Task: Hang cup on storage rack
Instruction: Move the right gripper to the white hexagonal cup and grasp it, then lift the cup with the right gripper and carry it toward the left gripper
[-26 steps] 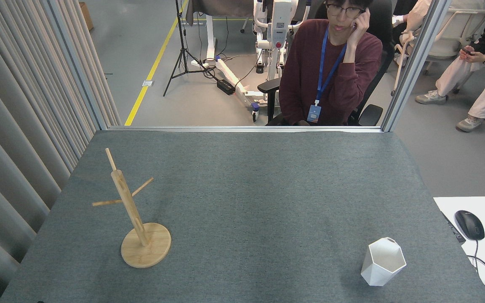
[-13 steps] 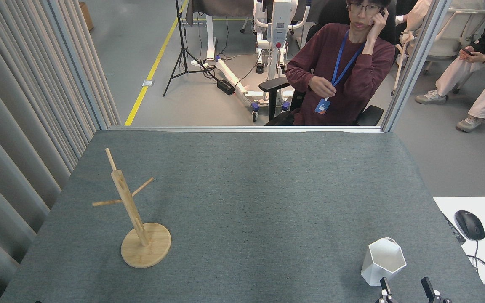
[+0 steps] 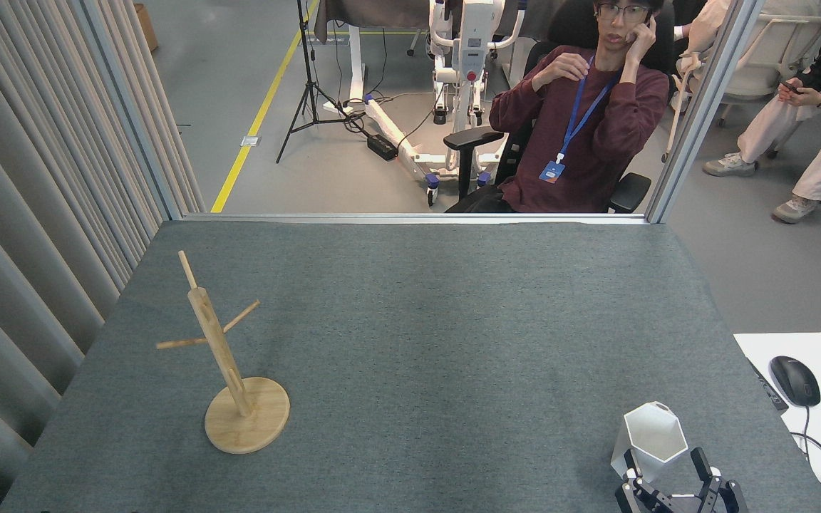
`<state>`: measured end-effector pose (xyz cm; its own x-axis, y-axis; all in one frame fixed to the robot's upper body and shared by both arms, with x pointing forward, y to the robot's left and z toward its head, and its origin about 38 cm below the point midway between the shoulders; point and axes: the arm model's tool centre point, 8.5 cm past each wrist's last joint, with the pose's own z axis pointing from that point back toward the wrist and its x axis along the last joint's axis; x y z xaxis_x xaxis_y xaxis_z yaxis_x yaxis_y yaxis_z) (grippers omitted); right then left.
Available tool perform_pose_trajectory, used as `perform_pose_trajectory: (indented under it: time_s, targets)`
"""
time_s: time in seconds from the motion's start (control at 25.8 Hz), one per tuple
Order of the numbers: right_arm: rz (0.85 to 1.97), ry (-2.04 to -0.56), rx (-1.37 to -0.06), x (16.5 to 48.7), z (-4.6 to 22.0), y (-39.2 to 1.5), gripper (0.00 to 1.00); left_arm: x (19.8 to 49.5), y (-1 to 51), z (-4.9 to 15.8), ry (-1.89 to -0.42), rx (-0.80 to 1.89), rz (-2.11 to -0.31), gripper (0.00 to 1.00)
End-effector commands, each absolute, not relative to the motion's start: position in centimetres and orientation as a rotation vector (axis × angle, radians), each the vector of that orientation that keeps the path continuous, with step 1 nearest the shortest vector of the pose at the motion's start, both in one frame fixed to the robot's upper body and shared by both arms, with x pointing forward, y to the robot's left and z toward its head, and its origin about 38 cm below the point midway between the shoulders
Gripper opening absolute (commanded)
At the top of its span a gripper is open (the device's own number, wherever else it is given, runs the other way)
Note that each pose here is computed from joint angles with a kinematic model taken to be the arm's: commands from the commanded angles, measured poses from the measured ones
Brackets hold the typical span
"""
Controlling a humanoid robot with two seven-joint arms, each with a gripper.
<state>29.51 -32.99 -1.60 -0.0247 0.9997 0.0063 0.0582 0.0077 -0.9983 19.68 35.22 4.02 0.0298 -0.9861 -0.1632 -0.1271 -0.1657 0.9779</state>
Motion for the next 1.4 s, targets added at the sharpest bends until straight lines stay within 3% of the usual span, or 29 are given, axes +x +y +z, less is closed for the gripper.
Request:
perform_pose_trajectory:
  time_s: [0.0,0.43,0.47,0.5,0.54,0.74,0.89,1.01,1.2,1.36]
  targets:
    - [1.2,-1.278,-1.238,30.5,-1.5,-32.8,0.98,19.7,35.3,4.1,-1.205,1.44,-1.249,1.0]
    - [1.205,-1.265,-1.203,32.8,-2.7,-32.7,0.98,19.8,35.3,4.1,-1.212,1.439,-1.252,1.0]
    - [1.215,-1.266,-1.203,33.0,-2.7,-32.5,0.92,19.8,35.3,4.2,-1.214,1.441,-1.25,1.0]
    - [1.236,-1.262,-1.208,33.0,-2.8,-32.3,0.66,19.8,35.2,4.1,-1.214,1.439,-1.252,1.0]
    - [1.258,-1.257,-1.219,33.0,-2.8,-32.2,0.5,19.9,35.2,4.2,-1.215,1.44,-1.251,1.0]
    - [1.245,-1.315,-1.258,33.1,-1.7,-31.7,0.47,20.6,35.0,4.6,-1.231,1.452,-1.247,1.0]
    - [1.197,-1.461,-1.401,34.3,4.3,-30.6,0.46,21.3,33.7,4.3,-1.26,1.431,-1.26,1.0]
    - [1.168,-1.548,-1.44,34.3,6.9,-28.8,0.46,21.7,32.0,4.1,-1.311,1.401,-1.295,1.0]
    - [1.211,-1.758,-1.35,33.9,8.5,-19.7,0.46,21.9,26.3,3.0,-1.489,1.228,-1.479,1.0]
    - [1.322,-1.813,-1.268,31.7,7.2,-13.2,0.46,22.9,22.2,2.9,-1.612,1.126,-1.568,1.0]
